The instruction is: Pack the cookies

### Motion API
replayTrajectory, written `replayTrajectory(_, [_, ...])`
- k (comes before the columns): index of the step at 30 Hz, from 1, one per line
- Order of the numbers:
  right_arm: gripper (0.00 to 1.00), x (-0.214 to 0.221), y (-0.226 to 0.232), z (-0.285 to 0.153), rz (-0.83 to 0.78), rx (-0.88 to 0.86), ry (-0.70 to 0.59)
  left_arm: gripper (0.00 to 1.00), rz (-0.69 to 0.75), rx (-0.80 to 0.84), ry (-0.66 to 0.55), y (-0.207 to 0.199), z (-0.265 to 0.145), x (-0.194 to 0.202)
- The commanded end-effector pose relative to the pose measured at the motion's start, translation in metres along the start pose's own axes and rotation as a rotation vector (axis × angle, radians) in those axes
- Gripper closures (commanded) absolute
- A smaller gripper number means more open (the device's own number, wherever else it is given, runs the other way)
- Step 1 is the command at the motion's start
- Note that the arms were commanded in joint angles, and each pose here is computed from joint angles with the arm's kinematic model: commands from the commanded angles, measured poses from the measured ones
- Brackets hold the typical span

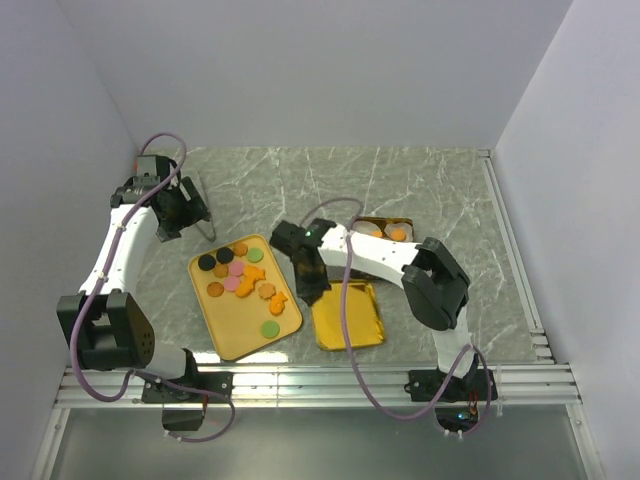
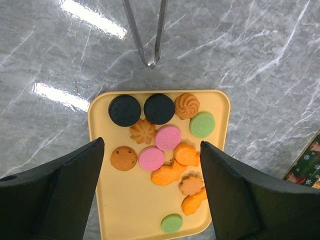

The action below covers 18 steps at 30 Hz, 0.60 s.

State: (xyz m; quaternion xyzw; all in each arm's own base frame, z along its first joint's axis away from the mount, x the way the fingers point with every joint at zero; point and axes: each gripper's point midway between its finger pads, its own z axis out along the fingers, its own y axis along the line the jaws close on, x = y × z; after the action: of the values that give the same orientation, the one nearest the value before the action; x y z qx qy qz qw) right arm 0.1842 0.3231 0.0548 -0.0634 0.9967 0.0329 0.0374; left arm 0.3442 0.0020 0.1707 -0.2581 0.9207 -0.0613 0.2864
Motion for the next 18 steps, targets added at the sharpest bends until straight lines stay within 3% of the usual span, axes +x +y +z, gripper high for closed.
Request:
replayTrajectory(1, [1.00,-0.030,0.043,-0.097,-0.026,-0.221,-0.134,0.17,0.020,0.037,-0.052,-0.010,-0.009,-0.015])
replayTrajectory(6, [1.00,-0.045,0.059,-0.172,-0.057,-0.376,-0.200,0.17,0.014,0.047,-0.071,-0.016,-0.017,-0.026])
replayTrajectory(9, [1.00,-0.056,0.069,-0.225,-0.039,-0.642,-0.263,0.17,0.004,0.096,-0.078,-0.026,-0.021,-0.030])
replayTrajectory(10, [1.00,-0.047,0.072,-0.228,-0.046,-0.726,-0.211,0.17,0.001,0.121,-0.081,-0.031,-0.023,-0.031])
replayTrajectory(13, [1.00,-0.069,0.066,-0.287,-0.032,-0.969,-0.345,0.16,-0.025,0.267,-0.059,-0.057,-0.027,-0.031])
replayTrajectory(17, [1.00,-0.072,0.043,-0.347,-0.075,-1.237,-0.449,0.16,-0.085,0.553,0.049,-0.103,-0.033,-0.015])
replayTrajectory(18, [1.00,-0.077,0.041,-0.373,-0.071,-1.335,-0.503,0.16,-0.065,0.693,0.045,-0.124,-0.046,-0.019])
